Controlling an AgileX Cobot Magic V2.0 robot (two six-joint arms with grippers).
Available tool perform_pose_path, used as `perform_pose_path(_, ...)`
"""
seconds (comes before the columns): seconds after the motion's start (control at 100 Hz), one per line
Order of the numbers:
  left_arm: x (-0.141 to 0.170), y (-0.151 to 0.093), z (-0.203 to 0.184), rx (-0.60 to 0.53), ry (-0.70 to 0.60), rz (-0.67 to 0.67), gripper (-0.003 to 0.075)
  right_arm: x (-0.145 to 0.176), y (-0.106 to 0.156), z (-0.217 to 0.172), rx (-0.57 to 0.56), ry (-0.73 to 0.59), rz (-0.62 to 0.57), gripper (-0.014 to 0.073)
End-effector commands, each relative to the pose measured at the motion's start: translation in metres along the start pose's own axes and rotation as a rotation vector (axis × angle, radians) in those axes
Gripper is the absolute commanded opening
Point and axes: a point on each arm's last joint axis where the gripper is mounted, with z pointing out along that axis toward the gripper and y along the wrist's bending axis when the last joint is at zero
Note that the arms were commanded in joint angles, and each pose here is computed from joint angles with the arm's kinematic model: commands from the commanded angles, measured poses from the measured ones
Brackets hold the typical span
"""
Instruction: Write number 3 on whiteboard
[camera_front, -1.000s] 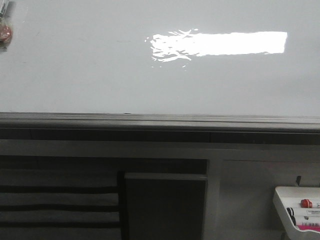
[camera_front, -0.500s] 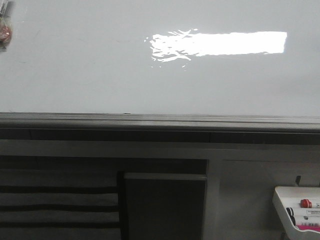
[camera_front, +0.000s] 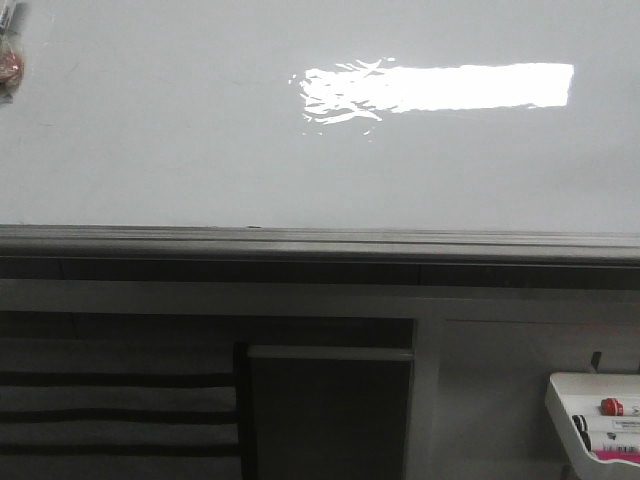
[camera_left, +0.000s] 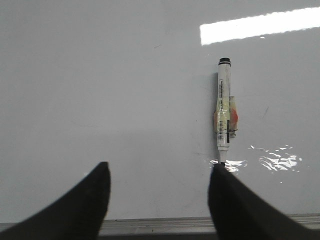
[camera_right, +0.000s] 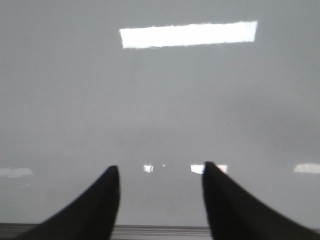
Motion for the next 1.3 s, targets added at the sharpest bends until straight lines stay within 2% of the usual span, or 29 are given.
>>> perform_pose_path(0.0,-0.018,0.000,-0.001,0.009,-0.097,-0.014,0.0529,-0.017,-0.001,-0.001,0.009,-0.098,-0.025,0.0580)
perform_pose_path(0.08,-0.018,0.000,-0.001,0.009,-0.097,-0.014,0.0521,-0.017,-0.001,-0.001,0.009,-0.098,-0.025,0.0621)
perform_pose_path(0.49,-0.019,-0.001,0.000,0.025,-0.135,-0.047,0.0420,-0.018,-0.001,-0.001,0.008,-0.100,-0.023,0.0619)
perform_pose_path(0.66,-0.017,-0.004,0.012,0.048,-0.042,-0.037,0.0375,-0.020,0.000,-0.001,0.003,-0.124,-0.011,0.0619)
perform_pose_path(0.9,-0.024,-0.024,0.053,0.182,0.118,0.050,0.0343,-0.021,0.000,-0.001,0.003,-0.140,-0.009,0.0619)
perform_pose_path(1.13,-0.018,-0.040,0.110,0.209,0.266,0.091,0.0333,-0.021,0.000,-0.001,0.003,-0.140,-0.009,0.0619)
perform_pose_path(1.289,-0.016,-0.050,0.145,0.226,0.302,0.095,0.0333,-0.021,0.000,-0.001,0.003,-0.140,-0.009,0.0619)
